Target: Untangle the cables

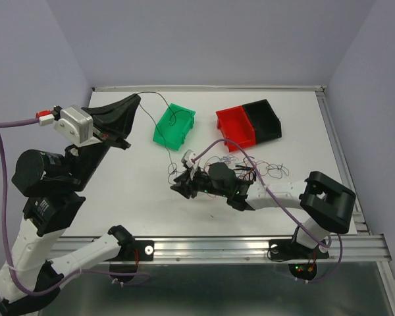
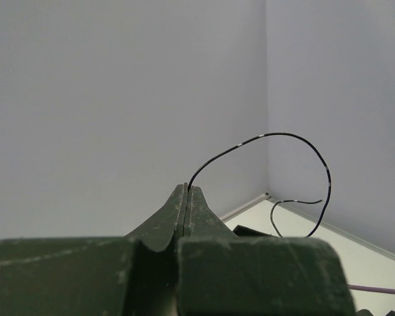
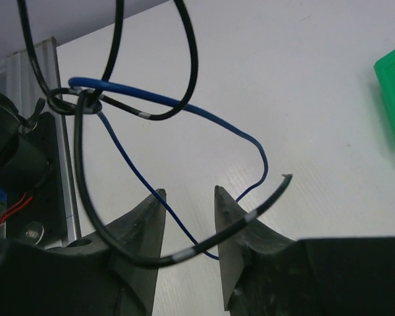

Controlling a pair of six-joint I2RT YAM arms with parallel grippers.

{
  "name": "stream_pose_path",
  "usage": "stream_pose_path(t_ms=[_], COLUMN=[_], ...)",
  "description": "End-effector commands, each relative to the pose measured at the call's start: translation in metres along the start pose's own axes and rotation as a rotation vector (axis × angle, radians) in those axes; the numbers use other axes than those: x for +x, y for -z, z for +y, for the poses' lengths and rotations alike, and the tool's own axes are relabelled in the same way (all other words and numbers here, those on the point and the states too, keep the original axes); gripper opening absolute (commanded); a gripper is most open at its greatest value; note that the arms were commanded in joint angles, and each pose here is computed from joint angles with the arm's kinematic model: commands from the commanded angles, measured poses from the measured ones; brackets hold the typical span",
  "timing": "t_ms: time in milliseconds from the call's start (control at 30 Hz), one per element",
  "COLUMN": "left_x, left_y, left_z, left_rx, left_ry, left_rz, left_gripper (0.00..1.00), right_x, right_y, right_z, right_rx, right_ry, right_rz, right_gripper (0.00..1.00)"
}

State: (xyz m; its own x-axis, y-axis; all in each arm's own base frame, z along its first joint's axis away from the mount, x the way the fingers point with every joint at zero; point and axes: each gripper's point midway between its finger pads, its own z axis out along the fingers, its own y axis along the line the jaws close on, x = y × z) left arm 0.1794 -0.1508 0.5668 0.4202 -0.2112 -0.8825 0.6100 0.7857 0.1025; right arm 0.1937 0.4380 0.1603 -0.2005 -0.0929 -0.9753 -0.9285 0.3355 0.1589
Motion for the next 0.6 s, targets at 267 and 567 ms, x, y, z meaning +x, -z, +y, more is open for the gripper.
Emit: stream_pose_path(t_ms=[267,567], left_x=[-0.013,-0.017], left_y=[-0.011,-0.019], left_z=[0.048,0.045], left_rx=[-0.26,-0.247], left_ry=[-0.047,-0.024], left_rz=[-0.024,-0.022], left_gripper=[0.0,0.0], right_x=[-0.04,-0.033], right_y=[0.04,0.052], right_z=[-0.003,0.001], right_rx=[0.1,0.082], right_ry=[-0.064,-0.047], right_rz=[-0.145,-0.133], right_gripper=[0.1,0.6])
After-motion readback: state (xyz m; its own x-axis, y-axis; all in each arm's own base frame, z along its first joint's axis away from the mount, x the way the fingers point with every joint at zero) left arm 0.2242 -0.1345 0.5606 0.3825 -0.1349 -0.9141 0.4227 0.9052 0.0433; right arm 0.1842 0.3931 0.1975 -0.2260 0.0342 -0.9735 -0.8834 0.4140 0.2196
